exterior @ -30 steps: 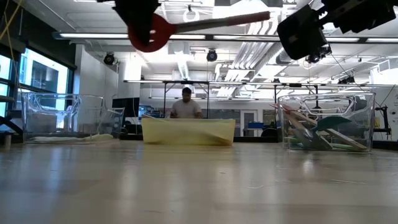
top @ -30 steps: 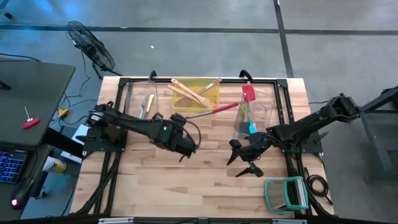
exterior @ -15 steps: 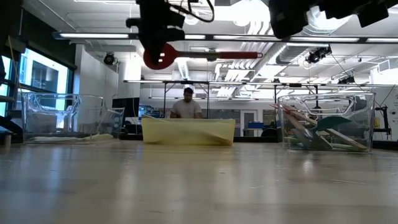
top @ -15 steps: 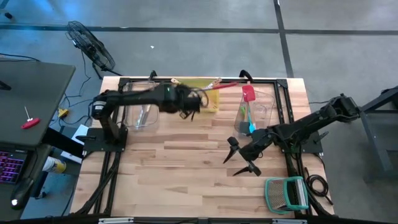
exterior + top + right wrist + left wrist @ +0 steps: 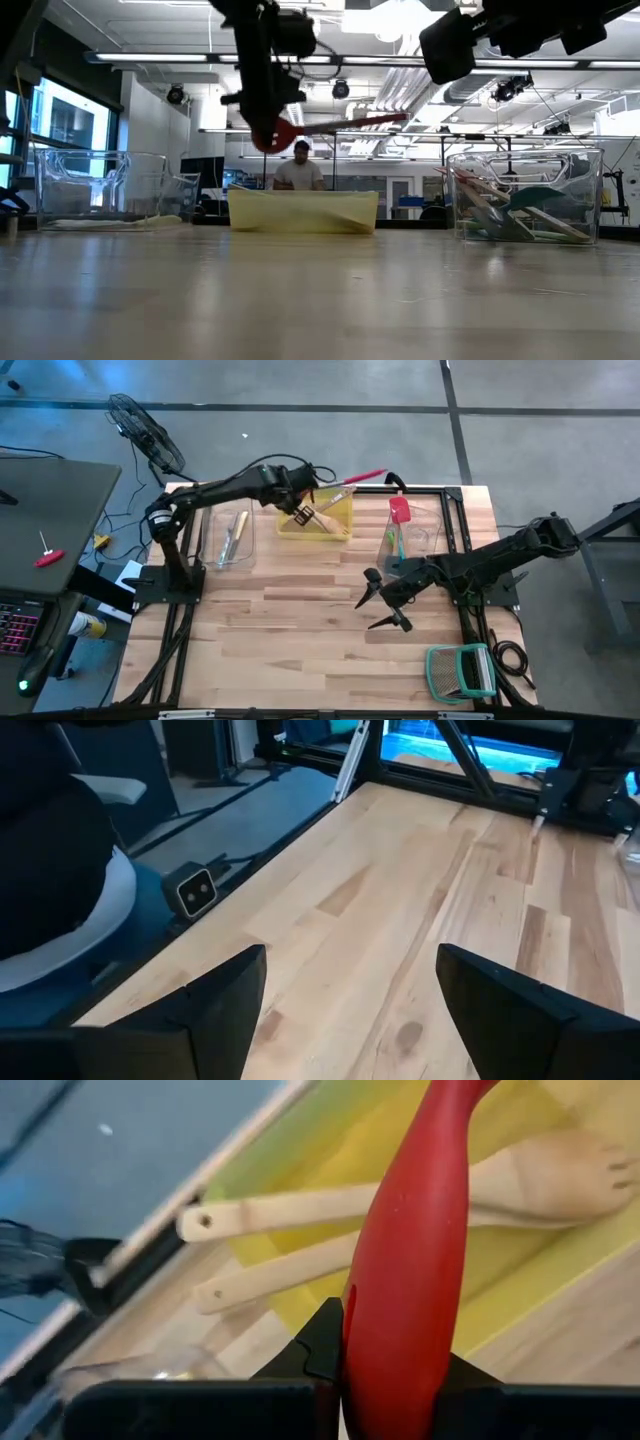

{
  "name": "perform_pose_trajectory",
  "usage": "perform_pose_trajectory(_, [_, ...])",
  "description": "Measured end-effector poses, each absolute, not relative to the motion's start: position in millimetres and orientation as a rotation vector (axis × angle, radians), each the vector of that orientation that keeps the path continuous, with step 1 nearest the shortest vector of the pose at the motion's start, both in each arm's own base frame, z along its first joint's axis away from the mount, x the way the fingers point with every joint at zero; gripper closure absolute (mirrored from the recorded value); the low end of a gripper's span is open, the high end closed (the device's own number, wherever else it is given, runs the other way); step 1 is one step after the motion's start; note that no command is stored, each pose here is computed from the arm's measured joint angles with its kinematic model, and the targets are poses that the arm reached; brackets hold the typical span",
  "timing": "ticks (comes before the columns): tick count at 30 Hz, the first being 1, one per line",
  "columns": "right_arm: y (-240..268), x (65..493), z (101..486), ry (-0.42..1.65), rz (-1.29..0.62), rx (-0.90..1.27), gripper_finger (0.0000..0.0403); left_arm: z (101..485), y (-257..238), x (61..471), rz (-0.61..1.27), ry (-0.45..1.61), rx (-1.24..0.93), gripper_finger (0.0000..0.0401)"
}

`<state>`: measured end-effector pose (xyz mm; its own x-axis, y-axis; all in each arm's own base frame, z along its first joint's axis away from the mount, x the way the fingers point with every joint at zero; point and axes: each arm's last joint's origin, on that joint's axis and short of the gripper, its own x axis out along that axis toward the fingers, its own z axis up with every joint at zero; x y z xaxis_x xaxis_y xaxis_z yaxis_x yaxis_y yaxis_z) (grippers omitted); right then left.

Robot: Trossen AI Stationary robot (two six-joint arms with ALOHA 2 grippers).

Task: Pick & Place Kitchen Items
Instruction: Put the red slotted serving spoon into the right yellow bin

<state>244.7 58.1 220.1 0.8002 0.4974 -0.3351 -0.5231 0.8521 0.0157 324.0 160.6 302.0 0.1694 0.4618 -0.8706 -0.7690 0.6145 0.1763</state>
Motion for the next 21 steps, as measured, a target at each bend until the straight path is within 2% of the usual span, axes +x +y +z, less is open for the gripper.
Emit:
perform_pose_trajectory(9, [49.2,246.4,220.0,0.333,0.532,-0.093,0.0117,251.8,166.0,320.9,0.809,1.113,-0.415,0.0377])
perform_pose_trajectory(21, [30.1,247.1,217.6,0.374,0.558,0.009,0.0117,219.3,167.7,318.8,0.749,1.071,-0.462,0.0377])
